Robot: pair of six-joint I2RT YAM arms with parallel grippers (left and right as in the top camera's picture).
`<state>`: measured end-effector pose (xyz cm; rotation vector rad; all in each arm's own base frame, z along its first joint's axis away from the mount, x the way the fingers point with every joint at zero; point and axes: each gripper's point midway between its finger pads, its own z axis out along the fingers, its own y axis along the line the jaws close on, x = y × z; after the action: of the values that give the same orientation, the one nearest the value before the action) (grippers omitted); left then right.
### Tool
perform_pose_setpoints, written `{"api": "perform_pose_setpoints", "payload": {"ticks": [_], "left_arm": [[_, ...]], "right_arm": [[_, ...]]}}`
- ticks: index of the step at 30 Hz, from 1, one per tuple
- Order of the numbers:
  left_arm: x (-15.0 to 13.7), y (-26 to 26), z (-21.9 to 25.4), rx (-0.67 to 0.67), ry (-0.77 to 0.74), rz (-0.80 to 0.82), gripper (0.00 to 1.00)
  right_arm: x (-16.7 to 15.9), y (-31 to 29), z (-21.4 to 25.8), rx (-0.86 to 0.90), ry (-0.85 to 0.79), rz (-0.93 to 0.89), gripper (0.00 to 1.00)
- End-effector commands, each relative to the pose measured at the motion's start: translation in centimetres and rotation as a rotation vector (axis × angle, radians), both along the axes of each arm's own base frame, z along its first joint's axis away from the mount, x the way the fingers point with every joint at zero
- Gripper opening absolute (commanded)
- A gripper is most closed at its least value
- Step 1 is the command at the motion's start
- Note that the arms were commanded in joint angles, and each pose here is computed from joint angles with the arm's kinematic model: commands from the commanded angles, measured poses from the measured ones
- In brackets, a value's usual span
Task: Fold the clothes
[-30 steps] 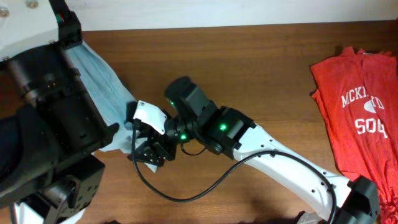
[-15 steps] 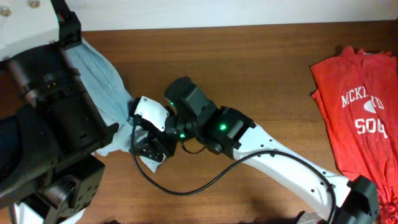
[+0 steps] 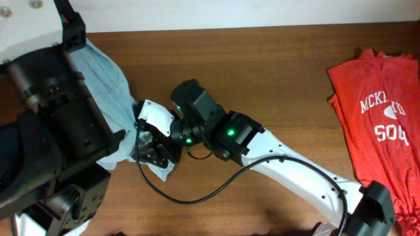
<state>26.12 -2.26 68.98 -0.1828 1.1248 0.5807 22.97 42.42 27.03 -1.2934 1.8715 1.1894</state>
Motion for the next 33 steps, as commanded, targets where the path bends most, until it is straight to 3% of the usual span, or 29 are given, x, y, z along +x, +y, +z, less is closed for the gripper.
{"api": "perform_pose_setpoints", "payload": {"ticks": [1, 9, 15, 23, 28, 33], "left_arm": [[-1.0, 0.7, 1.0, -0.005, -0.025, 0.004, 0.0], [-1.0, 0.7, 0.9, -0.006, -0.023, 0.006, 0.0], [-0.9, 0.7, 0.9, -0.005, -0.022, 0.006, 0.0], [-0.5, 0.4, 0.7, 0.028, 0.001, 0.022, 0.01], [-0.3, 0.5, 0.4, 0.036, 0.021, 0.042, 0.0], [-0.2, 0.7, -0.1, 0.029, 0.051, 0.06, 0.01]], "right_arm": [[-1.1, -0.7, 3.2, 0.062, -0.025, 0.016, 0.71], [-1.1, -1.6, 3.3, 0.034, -0.029, -0.019, 0.65], [-1.3, -1.7, 2.9, 0.016, 0.003, -0.027, 0.39], [-1.3, -2.7, 2.0, -0.041, 0.021, -0.061, 0.19], [1.0, -5.5, 2.1, -0.136, -0.036, -0.283, 0.04], [3.6, -11.5, 4.7, -0.197, -0.12, -0.633, 0.04]]}}
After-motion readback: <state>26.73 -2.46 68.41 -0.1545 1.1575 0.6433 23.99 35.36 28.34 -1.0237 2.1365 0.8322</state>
